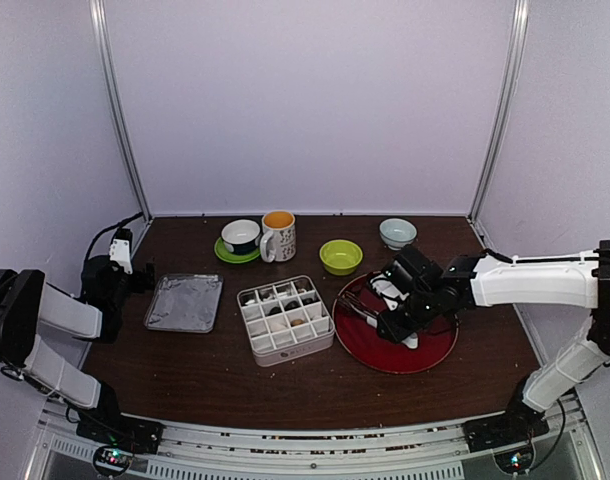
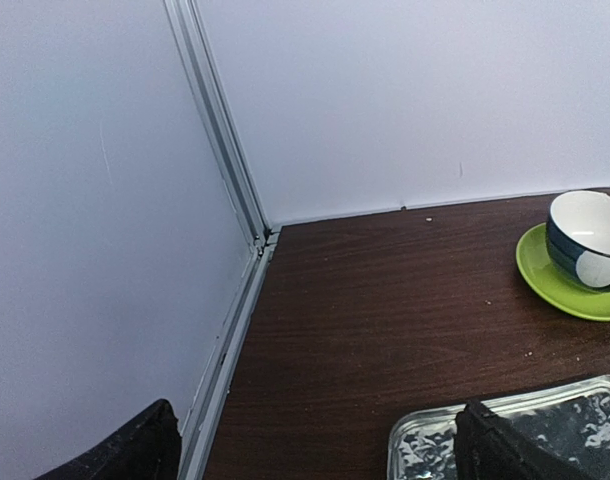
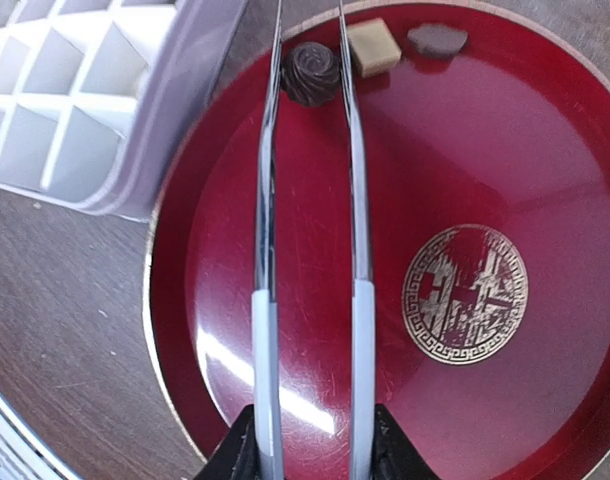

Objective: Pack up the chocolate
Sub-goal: Place the fake chocolate in the empty pocket of the box.

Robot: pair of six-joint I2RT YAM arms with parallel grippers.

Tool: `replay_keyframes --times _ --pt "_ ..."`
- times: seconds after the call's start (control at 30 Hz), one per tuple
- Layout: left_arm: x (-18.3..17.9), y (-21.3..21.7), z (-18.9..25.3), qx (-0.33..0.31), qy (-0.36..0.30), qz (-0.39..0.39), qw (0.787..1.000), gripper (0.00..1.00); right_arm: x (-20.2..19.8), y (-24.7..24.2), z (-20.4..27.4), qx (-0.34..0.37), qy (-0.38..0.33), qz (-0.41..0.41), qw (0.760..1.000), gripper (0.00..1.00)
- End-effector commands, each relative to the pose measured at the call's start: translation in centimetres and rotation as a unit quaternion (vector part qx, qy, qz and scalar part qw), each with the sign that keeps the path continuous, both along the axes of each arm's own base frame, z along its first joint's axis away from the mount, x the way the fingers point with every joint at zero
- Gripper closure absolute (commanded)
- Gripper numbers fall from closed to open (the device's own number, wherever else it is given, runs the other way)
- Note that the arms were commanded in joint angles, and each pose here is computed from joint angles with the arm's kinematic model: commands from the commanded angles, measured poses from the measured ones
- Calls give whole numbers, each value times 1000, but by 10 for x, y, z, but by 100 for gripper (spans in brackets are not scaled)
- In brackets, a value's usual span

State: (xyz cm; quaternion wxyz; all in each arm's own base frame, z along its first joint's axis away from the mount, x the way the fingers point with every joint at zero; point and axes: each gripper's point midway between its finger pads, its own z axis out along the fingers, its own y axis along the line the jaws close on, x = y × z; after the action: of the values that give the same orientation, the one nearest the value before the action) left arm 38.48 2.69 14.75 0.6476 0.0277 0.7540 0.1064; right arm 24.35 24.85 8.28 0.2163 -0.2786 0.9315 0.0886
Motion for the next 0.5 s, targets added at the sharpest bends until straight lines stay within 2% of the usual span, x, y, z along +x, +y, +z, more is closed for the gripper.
replay_keyframes --times 0.0,0.47 --pt "6 2 17 -3 -29 0 1000 2 12 2 37 37 -61 -6 997 73" --pt "6 2 17 -3 -29 0 1000 2 8 -3 50 56 -84 1 995 74"
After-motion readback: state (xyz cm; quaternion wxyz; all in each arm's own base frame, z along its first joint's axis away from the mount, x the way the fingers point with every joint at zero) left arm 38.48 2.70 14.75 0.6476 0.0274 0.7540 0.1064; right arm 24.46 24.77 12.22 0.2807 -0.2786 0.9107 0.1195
